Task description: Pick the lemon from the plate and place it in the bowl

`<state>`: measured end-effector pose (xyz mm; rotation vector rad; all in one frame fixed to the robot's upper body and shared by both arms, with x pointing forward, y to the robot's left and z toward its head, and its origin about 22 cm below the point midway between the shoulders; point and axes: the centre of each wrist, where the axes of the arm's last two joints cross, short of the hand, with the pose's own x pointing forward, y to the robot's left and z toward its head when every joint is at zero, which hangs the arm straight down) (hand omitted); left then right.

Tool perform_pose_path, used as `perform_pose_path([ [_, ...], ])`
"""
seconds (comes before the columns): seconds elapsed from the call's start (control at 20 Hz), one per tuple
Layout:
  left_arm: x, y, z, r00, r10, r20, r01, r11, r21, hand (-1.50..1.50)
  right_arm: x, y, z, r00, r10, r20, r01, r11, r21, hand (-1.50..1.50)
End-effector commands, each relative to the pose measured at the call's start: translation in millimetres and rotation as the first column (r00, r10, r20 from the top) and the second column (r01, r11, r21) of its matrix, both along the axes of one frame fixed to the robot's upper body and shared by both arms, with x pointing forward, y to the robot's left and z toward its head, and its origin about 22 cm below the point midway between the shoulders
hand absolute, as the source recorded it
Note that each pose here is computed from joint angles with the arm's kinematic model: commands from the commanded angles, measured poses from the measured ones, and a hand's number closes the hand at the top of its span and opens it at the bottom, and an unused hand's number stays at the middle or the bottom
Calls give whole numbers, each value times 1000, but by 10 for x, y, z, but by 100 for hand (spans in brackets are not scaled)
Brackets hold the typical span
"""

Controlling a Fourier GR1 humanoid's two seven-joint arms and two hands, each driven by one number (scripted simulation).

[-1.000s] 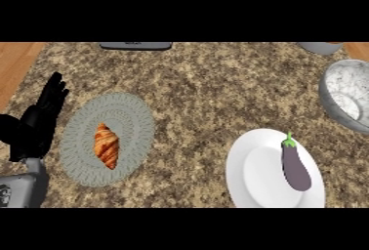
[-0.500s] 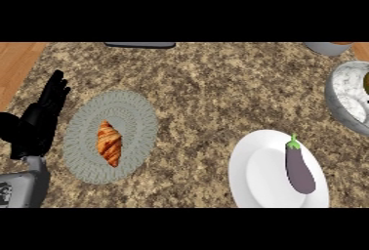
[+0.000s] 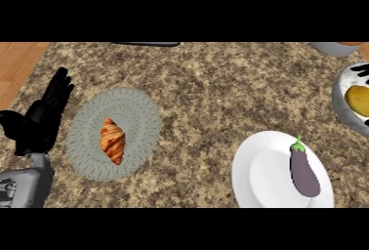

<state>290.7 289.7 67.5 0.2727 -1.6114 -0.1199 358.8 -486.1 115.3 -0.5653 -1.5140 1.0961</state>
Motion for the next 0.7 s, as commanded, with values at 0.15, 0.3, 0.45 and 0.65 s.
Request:
perform_pose_path([
  [0.15, -30, 12, -2, 1000, 1, -6, -1, 1000, -12, 0, -27, -121, 52, 1000, 0, 13, -6, 878, 478, -150],
  [0.3, -28, -31, -51, 1000, 10, 3, -10, 1000, -3, 0, -38, -140, 39, 999, -42, 30, 12, 765, 644, -150],
  [0.45, 8, 52, 51, 1000, 27, 12, -27, 1000, -5, 0, -178, -355, 209, 998, -60, 6, 38, 698, 715, -150],
  [0.65, 17, 16, 100, 999, 23, 23, -23, 1000, 1, 0, -380, -601, 394, 993, -108, -56, 116, 696, 709, -150],
])
